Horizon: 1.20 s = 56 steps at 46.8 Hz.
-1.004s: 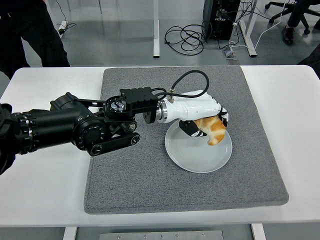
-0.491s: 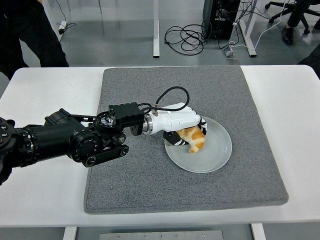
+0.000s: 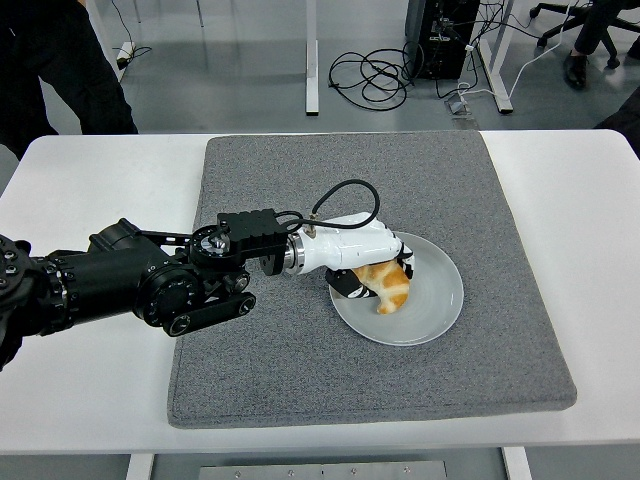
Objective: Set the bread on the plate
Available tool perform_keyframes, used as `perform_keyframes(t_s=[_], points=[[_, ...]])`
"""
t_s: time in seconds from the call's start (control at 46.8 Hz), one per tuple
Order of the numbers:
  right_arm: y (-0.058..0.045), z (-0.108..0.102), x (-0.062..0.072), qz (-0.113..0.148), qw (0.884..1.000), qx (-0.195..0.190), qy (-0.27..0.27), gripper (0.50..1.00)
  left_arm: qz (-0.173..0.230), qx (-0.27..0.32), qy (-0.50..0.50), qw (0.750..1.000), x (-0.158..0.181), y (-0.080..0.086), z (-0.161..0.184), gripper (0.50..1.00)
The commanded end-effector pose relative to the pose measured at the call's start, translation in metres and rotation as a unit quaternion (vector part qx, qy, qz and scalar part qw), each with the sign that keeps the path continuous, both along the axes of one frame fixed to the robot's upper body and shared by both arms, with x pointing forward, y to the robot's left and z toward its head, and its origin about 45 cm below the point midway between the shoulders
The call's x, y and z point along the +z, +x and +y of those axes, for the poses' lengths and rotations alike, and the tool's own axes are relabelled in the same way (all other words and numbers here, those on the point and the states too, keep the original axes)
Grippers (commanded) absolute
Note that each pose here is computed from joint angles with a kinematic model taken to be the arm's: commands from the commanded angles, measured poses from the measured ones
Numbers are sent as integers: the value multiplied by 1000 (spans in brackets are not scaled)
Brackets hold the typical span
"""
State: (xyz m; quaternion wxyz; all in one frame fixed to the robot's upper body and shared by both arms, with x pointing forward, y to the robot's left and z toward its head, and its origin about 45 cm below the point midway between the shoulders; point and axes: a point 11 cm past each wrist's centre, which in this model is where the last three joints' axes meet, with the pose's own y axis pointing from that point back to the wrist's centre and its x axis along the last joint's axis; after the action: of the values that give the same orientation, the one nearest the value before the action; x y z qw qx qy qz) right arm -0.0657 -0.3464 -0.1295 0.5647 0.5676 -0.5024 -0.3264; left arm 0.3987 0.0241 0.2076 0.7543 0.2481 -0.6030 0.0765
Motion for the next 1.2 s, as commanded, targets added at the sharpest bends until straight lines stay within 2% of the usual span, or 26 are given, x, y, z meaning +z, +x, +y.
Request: perform_keyframes(t_s=[0.0, 0.128, 0.15, 0.192, 0.214, 0.385, 0.662, 0.897, 0.962, 1.111, 1.175], points=[[0, 0, 0, 0, 1000, 0, 0, 1000, 5, 0, 7, 1000, -7, -2, 3, 500], [0, 0, 0, 0, 1000, 0, 0, 1000, 9, 4, 3, 1000, -7, -2, 3, 500], [0, 0, 0, 0, 1000, 0, 0, 1000, 10, 6, 1, 1000, -6, -2, 3, 528], [0, 0, 0, 0, 1000, 0, 0, 1000, 11, 8, -3, 1000, -5, -1, 2, 872], [0, 0, 0, 0, 1000, 0, 0, 1000, 12, 9, -5, 1000, -4, -1, 2, 961], [0, 0, 0, 0, 1000, 0, 0, 1000, 13, 14, -18, 1000, 5, 3, -2, 975], [0, 0, 0, 0, 1000, 0, 0, 1000, -4, 2, -17, 1000, 25, 7, -10, 975], [0, 0, 0, 0, 1000, 0, 0, 1000, -8, -4, -12, 1000, 29, 7, -12, 975], [0, 0, 0, 0, 1000, 0, 0, 1000, -3, -15, -10, 1000, 32, 3, -17, 975], [0, 0, 0, 0, 1000, 0, 0, 1000, 18, -69, -6, 997, 49, -23, -43, 975], [0, 0, 0, 0, 1000, 0, 0, 1000, 16, -77, 0, 997, 58, -24, -47, 975]])
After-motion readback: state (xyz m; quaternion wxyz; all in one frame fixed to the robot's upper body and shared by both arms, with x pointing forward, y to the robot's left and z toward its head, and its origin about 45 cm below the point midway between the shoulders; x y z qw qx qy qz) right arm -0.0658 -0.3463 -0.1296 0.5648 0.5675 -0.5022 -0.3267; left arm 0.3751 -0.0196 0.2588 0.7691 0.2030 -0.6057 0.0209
